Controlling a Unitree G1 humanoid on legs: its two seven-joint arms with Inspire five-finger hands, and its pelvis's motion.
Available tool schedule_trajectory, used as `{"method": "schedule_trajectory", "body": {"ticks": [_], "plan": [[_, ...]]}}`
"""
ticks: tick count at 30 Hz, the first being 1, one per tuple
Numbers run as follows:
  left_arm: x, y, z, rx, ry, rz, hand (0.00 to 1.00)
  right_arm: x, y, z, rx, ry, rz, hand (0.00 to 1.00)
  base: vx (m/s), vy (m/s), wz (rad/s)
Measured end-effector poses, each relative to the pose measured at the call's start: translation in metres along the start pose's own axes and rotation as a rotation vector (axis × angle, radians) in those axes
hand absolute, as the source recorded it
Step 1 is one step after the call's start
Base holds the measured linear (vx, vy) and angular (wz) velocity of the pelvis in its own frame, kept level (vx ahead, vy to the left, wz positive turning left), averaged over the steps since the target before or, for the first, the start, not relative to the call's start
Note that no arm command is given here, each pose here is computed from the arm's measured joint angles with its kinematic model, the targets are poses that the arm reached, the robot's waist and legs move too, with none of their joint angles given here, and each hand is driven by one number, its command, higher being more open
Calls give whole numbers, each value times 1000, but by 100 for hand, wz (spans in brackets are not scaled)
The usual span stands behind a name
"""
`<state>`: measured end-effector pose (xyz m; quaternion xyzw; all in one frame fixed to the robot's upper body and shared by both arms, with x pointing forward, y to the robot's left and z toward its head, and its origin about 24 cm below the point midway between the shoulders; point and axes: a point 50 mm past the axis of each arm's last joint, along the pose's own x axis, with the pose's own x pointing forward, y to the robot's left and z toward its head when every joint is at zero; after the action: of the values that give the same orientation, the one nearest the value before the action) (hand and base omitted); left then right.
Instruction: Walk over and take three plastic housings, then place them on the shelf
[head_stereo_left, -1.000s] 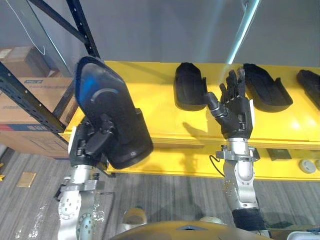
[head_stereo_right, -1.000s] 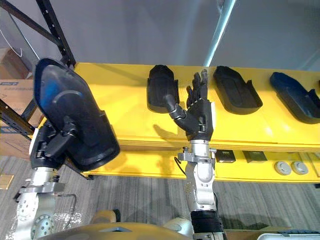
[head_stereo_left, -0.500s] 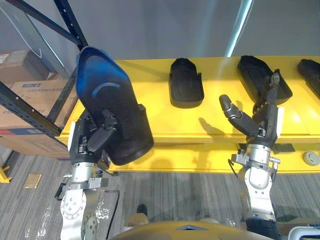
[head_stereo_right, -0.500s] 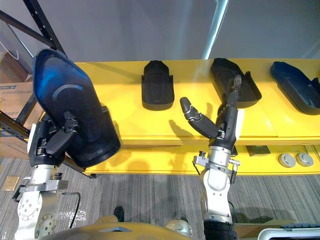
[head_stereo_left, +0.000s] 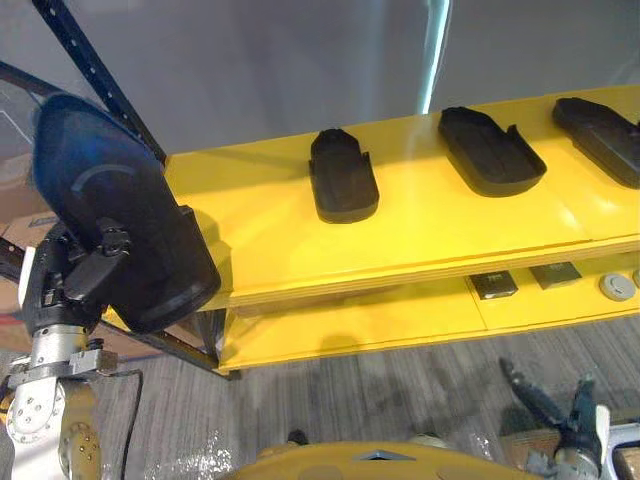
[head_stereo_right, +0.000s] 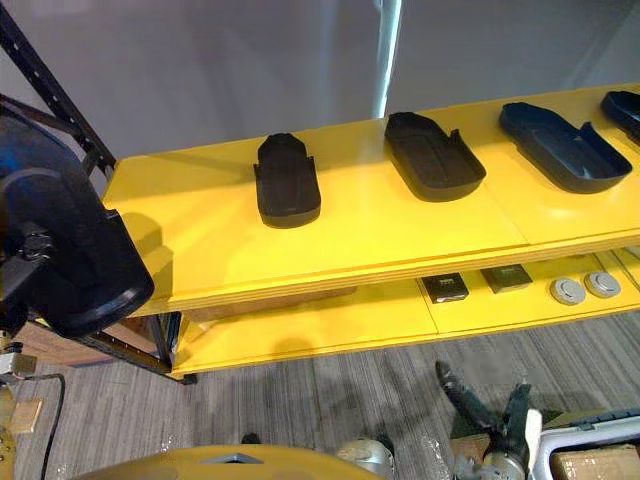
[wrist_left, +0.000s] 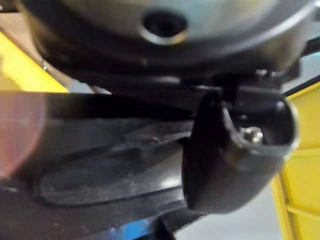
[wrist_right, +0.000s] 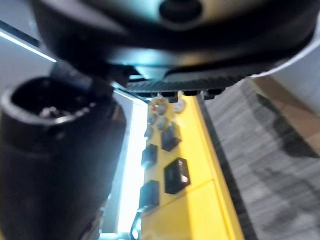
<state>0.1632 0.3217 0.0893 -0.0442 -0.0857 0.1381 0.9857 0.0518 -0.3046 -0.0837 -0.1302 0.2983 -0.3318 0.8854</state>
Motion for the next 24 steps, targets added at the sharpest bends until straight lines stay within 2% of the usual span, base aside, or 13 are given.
{"method": "schedule_trajectory", "body": {"ticks": [5,11,18,24], "plan": [[30,7,-37,-79,192,-43,0,-5,27,-20,-46,102,138,100,-52,4,-5],[49,25,-49,-119,314,-14,0,-1,42,-22,-64,126,261,100,-2,4,2],[79,38,-36,-151,352,11,0,13,44,-11,-79,108,326,100,23,-2,10],[109,35,-15,-232,332,8,0,21,53,2,-72,70,386,100,-14,-4,3]]}}
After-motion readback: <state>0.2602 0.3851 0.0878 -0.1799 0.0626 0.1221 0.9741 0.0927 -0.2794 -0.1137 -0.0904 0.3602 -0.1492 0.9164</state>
